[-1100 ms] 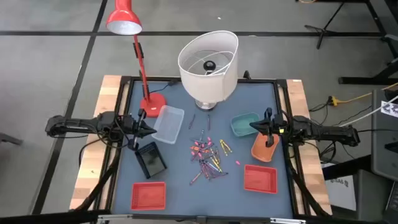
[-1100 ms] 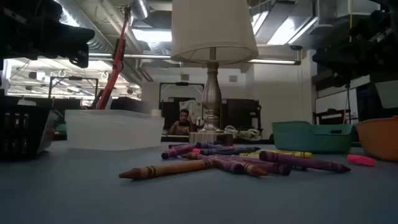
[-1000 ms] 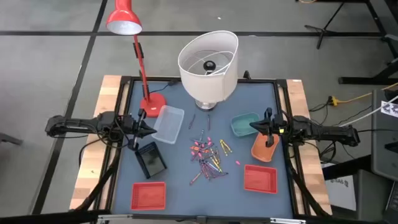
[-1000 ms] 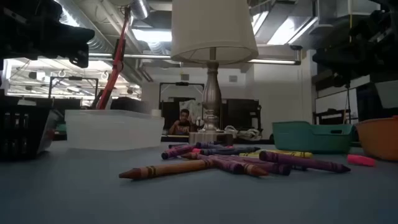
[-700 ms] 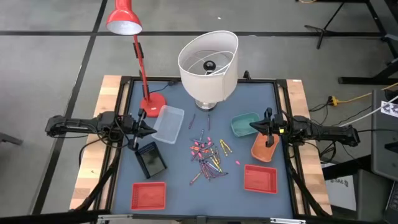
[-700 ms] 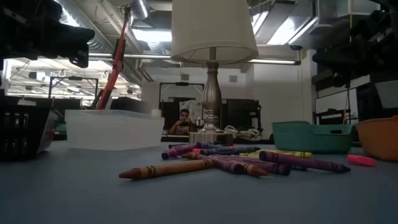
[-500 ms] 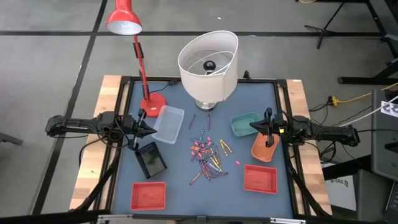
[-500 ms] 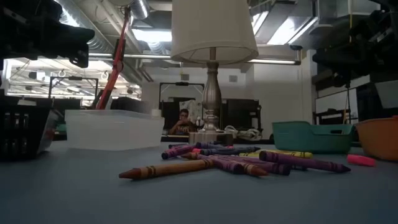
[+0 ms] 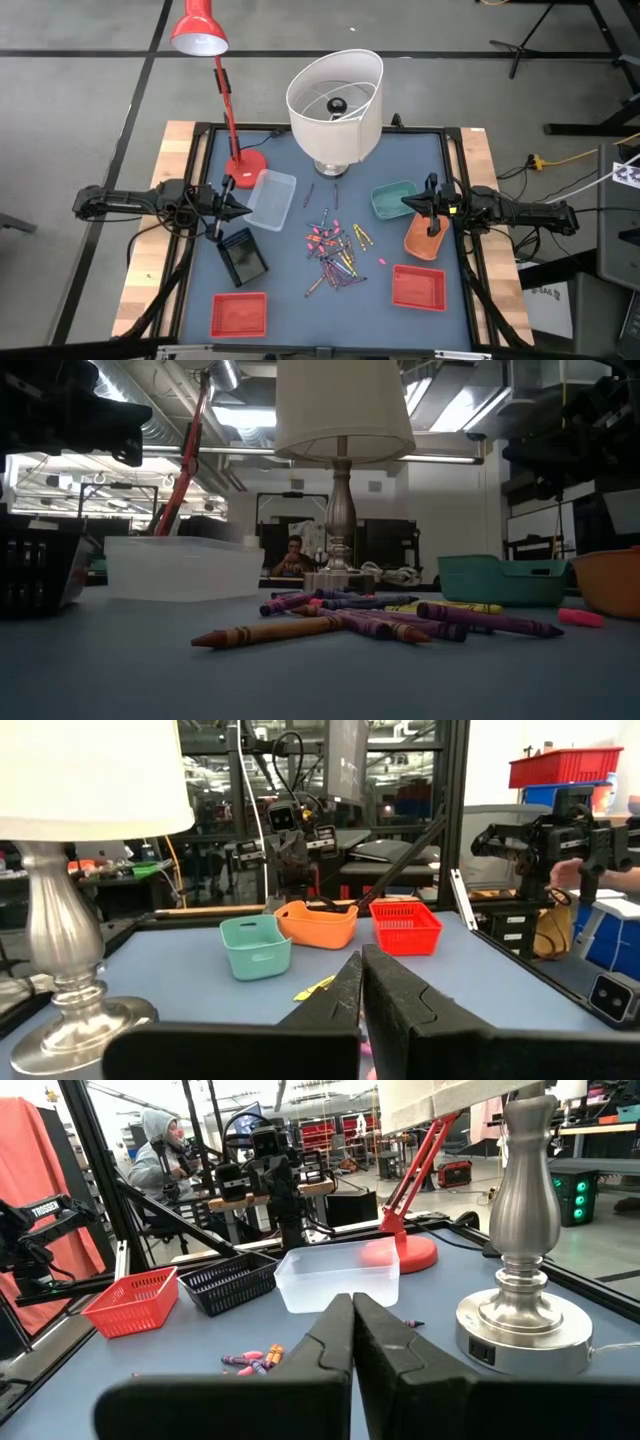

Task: Sort crayons
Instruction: Put the violet crayon into the green bin

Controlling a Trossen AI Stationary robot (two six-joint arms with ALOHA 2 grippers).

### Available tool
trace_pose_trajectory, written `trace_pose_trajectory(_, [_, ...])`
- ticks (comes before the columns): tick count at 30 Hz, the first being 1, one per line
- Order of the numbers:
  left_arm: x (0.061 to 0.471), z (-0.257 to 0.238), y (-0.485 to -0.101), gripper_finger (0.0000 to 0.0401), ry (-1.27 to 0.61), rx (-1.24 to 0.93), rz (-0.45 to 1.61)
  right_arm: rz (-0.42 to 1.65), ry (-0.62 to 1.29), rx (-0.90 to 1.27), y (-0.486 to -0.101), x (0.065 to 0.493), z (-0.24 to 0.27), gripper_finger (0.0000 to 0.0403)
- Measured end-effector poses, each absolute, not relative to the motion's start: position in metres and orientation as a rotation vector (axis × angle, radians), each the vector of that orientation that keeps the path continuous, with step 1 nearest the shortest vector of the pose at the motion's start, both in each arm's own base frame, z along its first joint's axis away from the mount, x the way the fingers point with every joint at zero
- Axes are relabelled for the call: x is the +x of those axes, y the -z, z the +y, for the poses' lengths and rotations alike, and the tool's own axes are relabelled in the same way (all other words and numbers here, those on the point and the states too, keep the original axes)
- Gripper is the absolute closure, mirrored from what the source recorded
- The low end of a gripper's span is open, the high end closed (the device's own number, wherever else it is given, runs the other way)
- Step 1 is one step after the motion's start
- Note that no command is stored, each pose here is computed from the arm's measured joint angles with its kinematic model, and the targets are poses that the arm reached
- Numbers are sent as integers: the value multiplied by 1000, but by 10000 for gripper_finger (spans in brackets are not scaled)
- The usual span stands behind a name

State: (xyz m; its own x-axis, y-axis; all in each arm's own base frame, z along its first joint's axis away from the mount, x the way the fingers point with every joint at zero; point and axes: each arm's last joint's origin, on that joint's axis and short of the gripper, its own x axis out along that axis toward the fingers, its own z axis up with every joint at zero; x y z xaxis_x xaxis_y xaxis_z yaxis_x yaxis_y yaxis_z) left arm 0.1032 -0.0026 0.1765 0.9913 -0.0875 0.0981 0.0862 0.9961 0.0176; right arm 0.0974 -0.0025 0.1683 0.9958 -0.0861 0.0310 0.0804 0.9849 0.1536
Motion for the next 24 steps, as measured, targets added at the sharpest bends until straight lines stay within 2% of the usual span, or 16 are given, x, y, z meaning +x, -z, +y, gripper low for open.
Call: trace_pose_trajectory(24, [103,-2,-177,401,73,14,-100,-67,93,155,-171,97,-3,397])
